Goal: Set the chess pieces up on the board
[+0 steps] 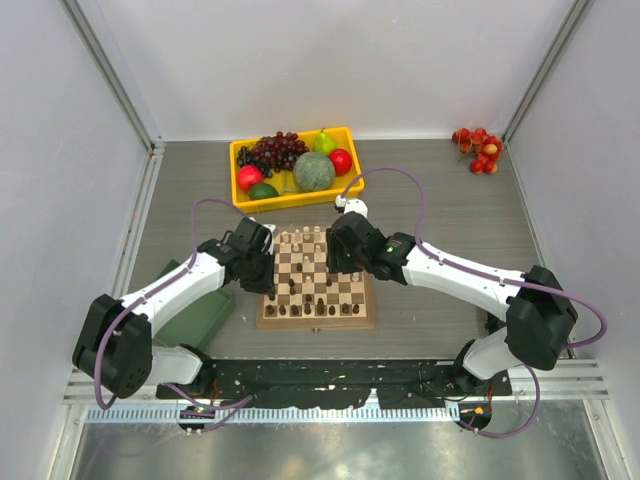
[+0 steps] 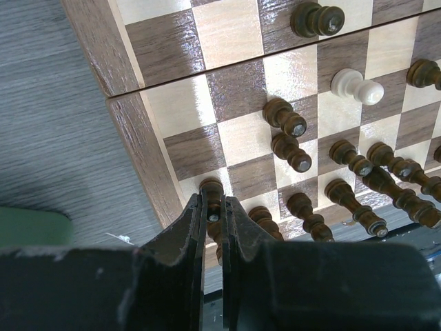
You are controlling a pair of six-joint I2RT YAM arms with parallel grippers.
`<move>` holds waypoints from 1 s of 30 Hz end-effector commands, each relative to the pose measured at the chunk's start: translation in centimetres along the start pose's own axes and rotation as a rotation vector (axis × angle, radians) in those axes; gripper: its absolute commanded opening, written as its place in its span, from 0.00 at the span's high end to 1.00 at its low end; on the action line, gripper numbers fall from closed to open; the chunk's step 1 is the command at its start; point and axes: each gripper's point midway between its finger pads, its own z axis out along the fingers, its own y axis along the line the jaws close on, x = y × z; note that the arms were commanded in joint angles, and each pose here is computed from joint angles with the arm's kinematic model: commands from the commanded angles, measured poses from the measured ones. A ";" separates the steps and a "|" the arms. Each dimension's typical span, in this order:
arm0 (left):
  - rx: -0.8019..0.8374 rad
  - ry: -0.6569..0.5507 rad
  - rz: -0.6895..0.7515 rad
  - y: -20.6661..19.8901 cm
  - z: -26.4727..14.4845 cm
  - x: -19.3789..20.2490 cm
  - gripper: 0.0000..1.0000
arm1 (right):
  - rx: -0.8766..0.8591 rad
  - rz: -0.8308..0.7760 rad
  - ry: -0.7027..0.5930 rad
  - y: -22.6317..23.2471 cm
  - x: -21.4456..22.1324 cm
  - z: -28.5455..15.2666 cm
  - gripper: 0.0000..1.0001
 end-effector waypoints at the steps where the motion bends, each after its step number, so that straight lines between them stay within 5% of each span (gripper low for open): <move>1: -0.010 0.011 0.000 0.2 -0.2 0.8 0.90 | -0.027 0.020 -0.046 0.8 -1.4 -0.4 0.51; 30: -0.005 -0.027 0.007 -0.6 -1.5 -0.6 0.65 | -0.044 0.016 -0.047 1.1 -1.4 -0.3 0.51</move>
